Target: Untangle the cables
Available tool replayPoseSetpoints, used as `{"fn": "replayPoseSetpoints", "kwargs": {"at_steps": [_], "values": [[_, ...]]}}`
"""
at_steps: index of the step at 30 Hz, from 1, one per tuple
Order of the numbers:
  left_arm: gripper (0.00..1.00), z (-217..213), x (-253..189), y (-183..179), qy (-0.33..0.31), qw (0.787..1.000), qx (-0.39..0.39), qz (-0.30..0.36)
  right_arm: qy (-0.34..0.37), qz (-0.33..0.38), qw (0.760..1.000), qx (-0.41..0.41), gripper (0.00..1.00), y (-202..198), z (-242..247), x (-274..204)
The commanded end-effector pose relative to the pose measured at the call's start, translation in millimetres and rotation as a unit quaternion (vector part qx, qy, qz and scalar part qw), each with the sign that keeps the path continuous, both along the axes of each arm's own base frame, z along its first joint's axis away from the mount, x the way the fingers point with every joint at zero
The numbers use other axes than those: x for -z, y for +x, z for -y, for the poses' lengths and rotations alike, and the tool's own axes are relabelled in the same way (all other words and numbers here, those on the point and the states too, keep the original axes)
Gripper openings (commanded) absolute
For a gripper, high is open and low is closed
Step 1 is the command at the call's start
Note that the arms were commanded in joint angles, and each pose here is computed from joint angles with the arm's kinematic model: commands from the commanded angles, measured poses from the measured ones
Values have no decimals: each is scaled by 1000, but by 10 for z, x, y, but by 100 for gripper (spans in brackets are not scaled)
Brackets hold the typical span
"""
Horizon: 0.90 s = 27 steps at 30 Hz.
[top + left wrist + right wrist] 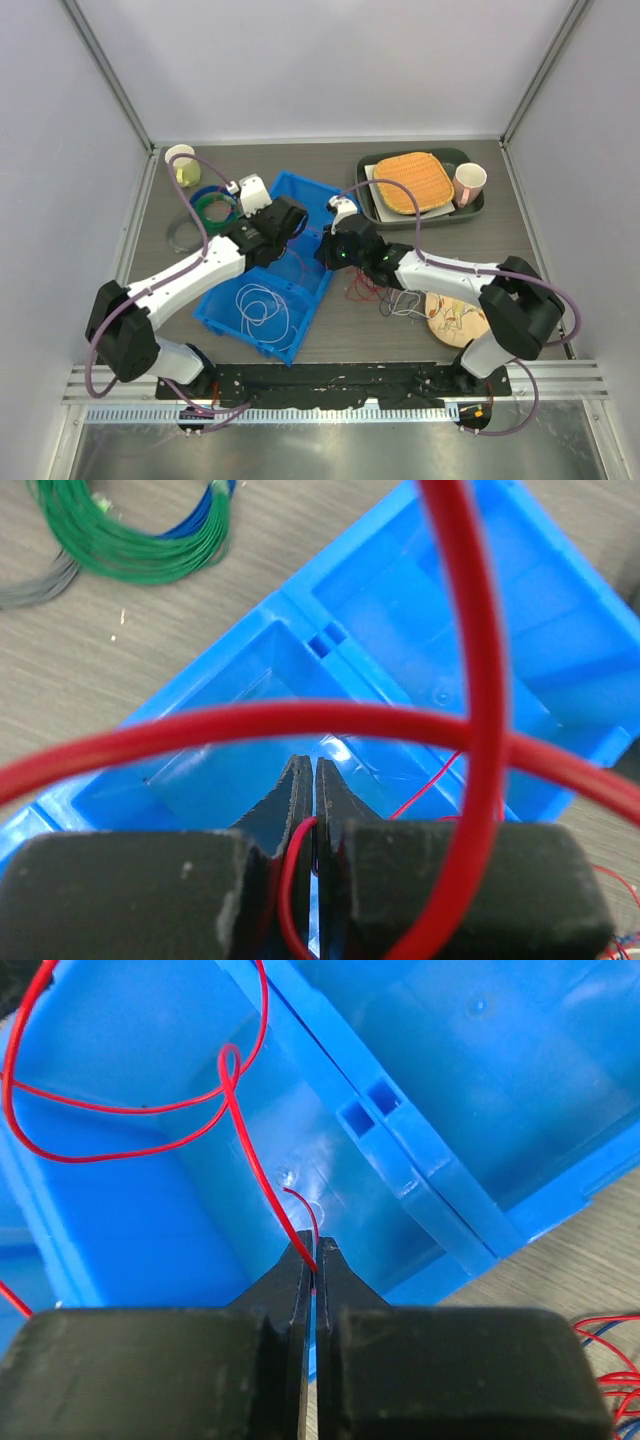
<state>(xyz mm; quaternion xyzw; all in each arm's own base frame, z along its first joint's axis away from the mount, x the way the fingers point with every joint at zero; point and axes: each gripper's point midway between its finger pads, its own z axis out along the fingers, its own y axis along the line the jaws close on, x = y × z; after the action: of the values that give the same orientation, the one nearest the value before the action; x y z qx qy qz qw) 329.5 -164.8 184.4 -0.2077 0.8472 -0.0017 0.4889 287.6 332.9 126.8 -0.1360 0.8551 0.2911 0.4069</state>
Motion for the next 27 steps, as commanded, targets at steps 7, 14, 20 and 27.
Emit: {"fn": "replayPoseSetpoints", "kwargs": {"at_steps": [7,14,20,27], "values": [[0,-239,133,-8,41,991,-124,-33,-5,13,1000,-21,33,-74,-15,-57],[0,-204,222,-11,34,991,-123,-42,15,33,999,-30,55,-279,174,-349],[0,-175,249,3,26,991,-127,-43,31,51,997,46,64,-379,620,-594],[1,-100,307,36,22,988,-142,-61,85,69,986,123,69,-592,1134,-684]]}}
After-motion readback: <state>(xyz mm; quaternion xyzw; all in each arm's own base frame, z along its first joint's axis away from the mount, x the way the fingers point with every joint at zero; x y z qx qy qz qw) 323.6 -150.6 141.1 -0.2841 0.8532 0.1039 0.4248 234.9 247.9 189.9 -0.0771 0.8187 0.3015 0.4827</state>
